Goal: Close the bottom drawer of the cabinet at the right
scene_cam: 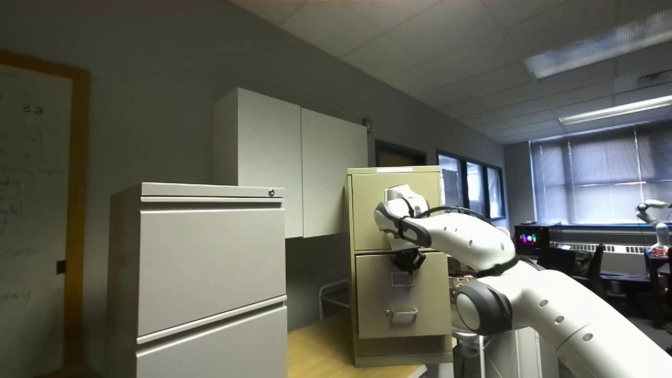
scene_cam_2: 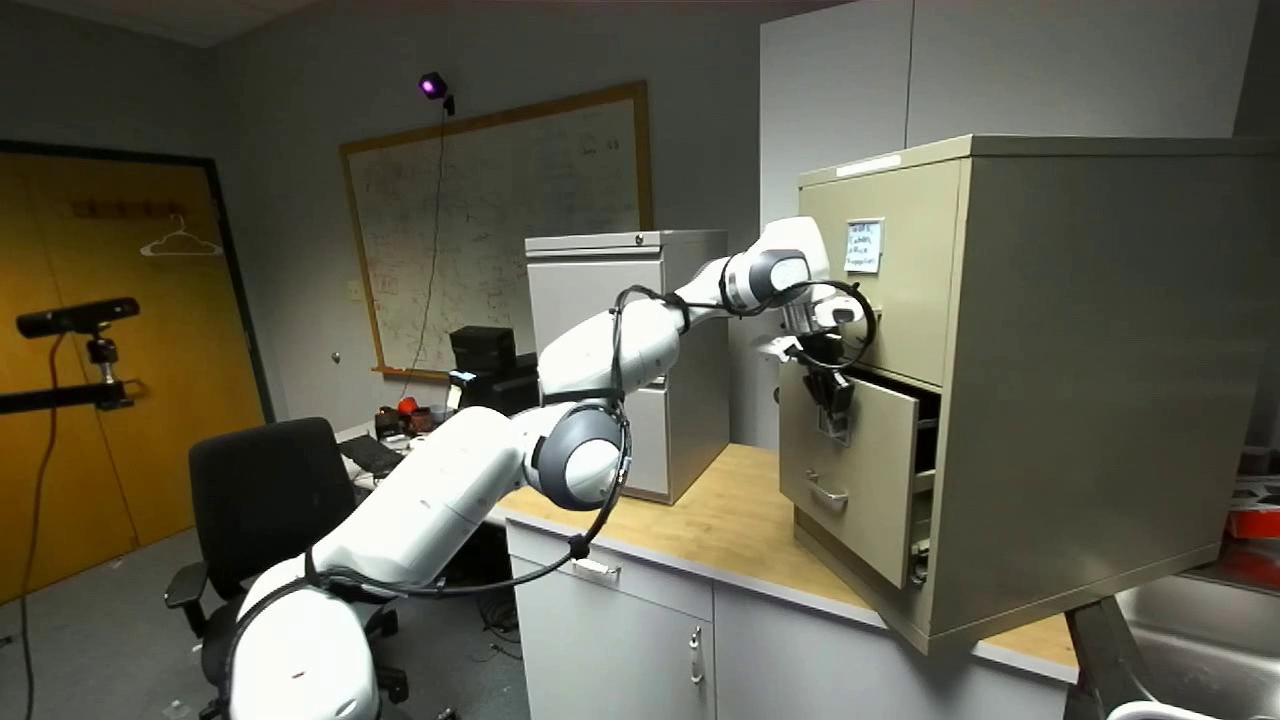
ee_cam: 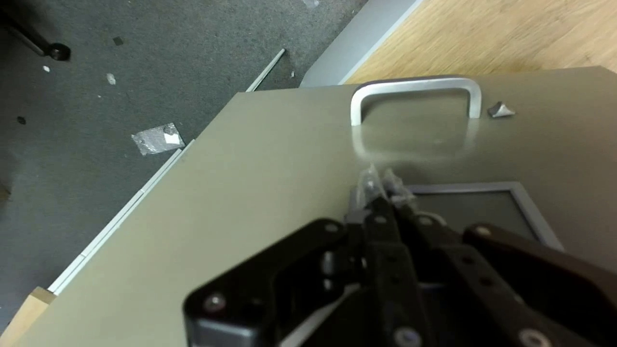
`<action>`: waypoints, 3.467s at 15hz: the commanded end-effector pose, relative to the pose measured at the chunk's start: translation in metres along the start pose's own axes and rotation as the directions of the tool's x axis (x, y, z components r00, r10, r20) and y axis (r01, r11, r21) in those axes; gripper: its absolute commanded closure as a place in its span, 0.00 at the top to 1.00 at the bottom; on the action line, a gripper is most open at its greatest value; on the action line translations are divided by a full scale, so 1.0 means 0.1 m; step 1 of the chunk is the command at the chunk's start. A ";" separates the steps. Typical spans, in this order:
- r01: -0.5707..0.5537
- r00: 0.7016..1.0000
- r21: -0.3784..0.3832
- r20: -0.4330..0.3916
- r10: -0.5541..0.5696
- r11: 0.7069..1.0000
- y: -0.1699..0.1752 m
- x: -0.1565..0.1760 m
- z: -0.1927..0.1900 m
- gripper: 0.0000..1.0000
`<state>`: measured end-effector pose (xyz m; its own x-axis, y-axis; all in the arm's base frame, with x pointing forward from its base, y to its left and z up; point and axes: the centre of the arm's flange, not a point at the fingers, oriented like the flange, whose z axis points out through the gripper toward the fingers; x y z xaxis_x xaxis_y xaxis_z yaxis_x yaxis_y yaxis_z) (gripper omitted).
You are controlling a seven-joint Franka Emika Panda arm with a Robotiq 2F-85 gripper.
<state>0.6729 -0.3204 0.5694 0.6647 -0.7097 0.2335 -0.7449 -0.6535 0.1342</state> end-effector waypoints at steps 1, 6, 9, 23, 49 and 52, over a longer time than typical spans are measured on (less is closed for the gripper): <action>0.032 0.992 -0.039 -0.117 -0.036 0.999 -0.17 0.70 -0.22 0.00; 0.104 0.994 0.040 0.037 -0.106 0.994 -0.23 0.11 -0.17 0.26; 0.187 0.979 0.014 0.083 -0.187 0.982 -0.25 -0.41 -0.26 0.49; 0.500 0.864 -0.328 0.252 -0.435 0.802 -1.20 -1.39 -0.13 0.34; 0.223 0.860 -0.429 -0.335 -0.384 0.875 -1.37 0.40 -0.02 0.00; 0.255 0.895 -0.373 -0.257 -0.364 0.892 -1.30 0.43 -0.03 0.00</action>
<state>0.7521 -0.2140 0.5343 0.8652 -0.3120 0.3925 -0.4946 -0.6593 0.5662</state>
